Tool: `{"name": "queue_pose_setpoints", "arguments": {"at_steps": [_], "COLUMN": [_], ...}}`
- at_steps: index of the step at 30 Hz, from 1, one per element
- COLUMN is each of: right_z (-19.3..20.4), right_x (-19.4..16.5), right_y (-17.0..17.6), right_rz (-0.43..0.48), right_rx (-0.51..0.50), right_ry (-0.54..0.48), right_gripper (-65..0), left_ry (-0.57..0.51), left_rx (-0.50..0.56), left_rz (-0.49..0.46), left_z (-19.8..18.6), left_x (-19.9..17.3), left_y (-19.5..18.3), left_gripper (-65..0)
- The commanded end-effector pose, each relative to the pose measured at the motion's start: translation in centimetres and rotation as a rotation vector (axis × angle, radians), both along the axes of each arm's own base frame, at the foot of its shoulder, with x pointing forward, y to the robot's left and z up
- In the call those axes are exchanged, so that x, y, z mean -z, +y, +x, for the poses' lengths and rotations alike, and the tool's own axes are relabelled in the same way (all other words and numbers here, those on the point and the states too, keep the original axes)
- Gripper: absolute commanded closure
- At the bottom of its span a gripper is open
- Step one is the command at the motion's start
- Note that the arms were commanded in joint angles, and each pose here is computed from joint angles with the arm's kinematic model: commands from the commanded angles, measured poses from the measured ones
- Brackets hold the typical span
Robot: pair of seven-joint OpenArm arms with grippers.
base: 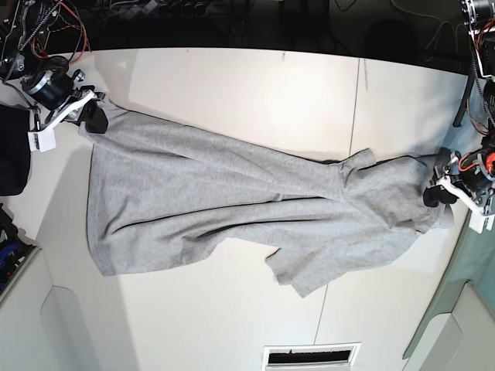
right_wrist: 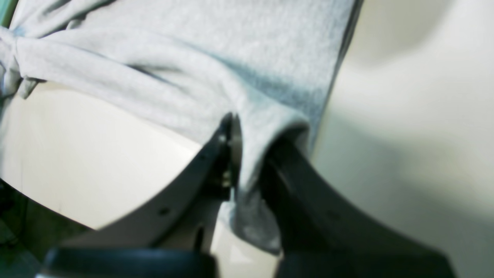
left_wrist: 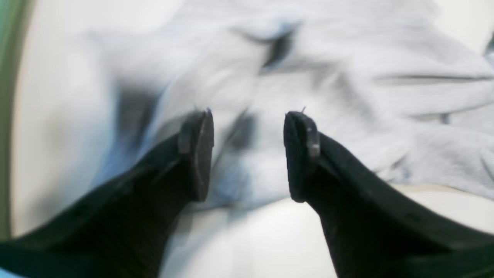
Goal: Layout the t-shirt on the table in an organized manner, then fold the t-shirt properly
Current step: 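Hold the shirt end with the right gripper, regrasp fabric with the left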
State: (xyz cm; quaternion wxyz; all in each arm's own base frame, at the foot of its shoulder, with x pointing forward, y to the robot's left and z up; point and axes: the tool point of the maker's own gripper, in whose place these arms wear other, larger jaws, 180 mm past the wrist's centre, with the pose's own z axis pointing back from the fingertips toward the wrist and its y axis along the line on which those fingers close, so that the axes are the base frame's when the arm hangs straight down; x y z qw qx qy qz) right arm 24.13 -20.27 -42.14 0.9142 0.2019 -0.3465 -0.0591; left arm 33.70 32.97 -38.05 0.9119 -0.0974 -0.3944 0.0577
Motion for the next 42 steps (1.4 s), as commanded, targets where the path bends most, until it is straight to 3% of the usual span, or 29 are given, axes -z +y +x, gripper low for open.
{"name": "queue_pose_setpoints", "arguments": {"at_steps": [1, 9, 17, 22, 26, 31, 38, 41, 42], "right_z": [1.0, 1.1, 1.1, 1.2, 1.2, 1.1, 1.2, 1.2, 1.2], "right_x": [-1.2, -1.4, -1.3, -1.3, -1.3, -1.3, -1.3, -1.3, -1.3], "right_y": [-0.6, -0.6, -0.2, -0.2, -0.2, -0.2, -0.2, -0.2, -0.2], "right_rz": [-0.005, -0.003, 0.008, 0.009, 0.009, 0.008, 0.009, 0.009, 0.009], "right_rx": [0.008, 0.013, 0.014, 0.015, 0.015, 0.015, 0.015, 0.015, 0.015], "right_ry": [-0.049, -0.060, -0.061, -0.062, -0.062, -0.061, -0.063, -0.062, -0.062], "right_gripper": [0.0, 0.0, 0.0, 0.0, 0.0, 0.0, 0.0, 0.0, 0.0], "left_ry": [-0.039, -0.016, 0.014, 0.010, 0.012, -0.037, -0.042, -0.058, -0.066], "left_rx": [-0.007, -0.065, -0.143, -0.097, 0.006, 0.037, 0.036, 0.030, 0.027], "left_rz": [0.007, 0.030, -0.048, -0.078, -0.161, -0.231, -0.234, -0.237, -0.236], "left_z": [0.3, -2.0, -2.0, -1.9, -2.1, -1.6, -1.5, -1.3, -1.2], "left_x": [-1.3, 1.7, 4.6, 4.7, 4.4, 3.2, 3.1, 2.9, 2.8], "left_y": [0.8, 1.0, 1.0, -0.2, -2.6, -3.9, -3.9, -3.8, -3.7], "left_gripper": [-32.0, -32.0, -32.0, -31.8, -31.8, -31.3, -15.0, 0.0, 0.0]}}
